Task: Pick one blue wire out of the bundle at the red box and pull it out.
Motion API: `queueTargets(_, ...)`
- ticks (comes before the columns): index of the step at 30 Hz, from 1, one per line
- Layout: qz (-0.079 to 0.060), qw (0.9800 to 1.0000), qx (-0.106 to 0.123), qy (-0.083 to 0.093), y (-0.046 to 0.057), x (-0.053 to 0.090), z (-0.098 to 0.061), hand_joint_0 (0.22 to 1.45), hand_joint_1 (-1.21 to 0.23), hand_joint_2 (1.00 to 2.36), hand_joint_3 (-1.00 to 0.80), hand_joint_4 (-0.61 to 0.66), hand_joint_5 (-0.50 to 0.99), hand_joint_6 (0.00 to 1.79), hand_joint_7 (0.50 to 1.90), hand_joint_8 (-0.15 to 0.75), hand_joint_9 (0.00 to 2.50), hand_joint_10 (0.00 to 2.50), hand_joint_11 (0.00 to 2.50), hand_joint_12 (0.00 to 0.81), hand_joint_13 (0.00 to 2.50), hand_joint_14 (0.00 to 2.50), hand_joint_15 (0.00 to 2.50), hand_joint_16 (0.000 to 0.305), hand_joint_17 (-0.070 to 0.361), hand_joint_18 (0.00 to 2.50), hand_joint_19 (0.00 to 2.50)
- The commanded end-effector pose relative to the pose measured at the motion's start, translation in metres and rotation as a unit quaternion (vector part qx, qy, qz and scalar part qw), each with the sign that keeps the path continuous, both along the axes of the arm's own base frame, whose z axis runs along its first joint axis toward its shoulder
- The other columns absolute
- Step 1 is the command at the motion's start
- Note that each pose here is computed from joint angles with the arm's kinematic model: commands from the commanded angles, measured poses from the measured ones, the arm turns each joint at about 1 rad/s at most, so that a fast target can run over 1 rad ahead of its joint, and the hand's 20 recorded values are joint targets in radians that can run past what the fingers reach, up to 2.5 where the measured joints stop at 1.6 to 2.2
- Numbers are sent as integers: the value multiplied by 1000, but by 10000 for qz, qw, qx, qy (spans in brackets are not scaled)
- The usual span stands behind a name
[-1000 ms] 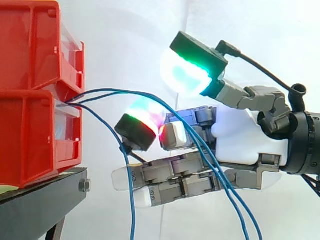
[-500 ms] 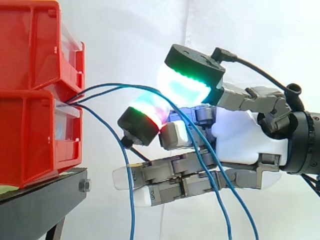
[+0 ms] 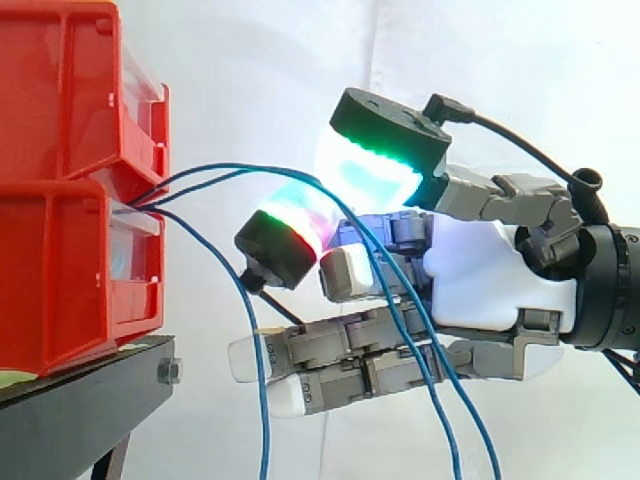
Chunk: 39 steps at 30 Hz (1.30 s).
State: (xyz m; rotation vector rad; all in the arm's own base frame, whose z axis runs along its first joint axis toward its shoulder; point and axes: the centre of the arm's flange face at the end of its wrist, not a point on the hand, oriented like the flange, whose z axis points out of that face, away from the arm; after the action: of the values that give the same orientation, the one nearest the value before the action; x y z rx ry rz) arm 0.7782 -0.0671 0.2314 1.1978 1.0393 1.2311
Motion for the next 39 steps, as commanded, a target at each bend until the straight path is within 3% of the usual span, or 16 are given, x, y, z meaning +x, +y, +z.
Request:
queueTargets(1,4,10000,1,-2,1,0,0,588,-861,1005,-177,-2,-90,856,1075,250,1176,19,588,414,625,12,338,66,149,447,332)
queueTargets(10,-13,10000,-15,14,-1,0,0,585,-873,1000,-159,0,-81,838,1100,258,1018,12,311,409,532,8,223,68,152,390,242)
queueTargets(24,-10,10000,3,50,-1,-1,-1,588,-834,1008,-240,120,-93,844,1125,246,962,13,383,395,483,9,258,62,140,286,237)
queueTargets(39,-18,10000,6,43,0,-1,-1,535,-703,1007,-382,85,-87,785,1131,232,993,16,453,368,465,11,283,56,126,222,285)
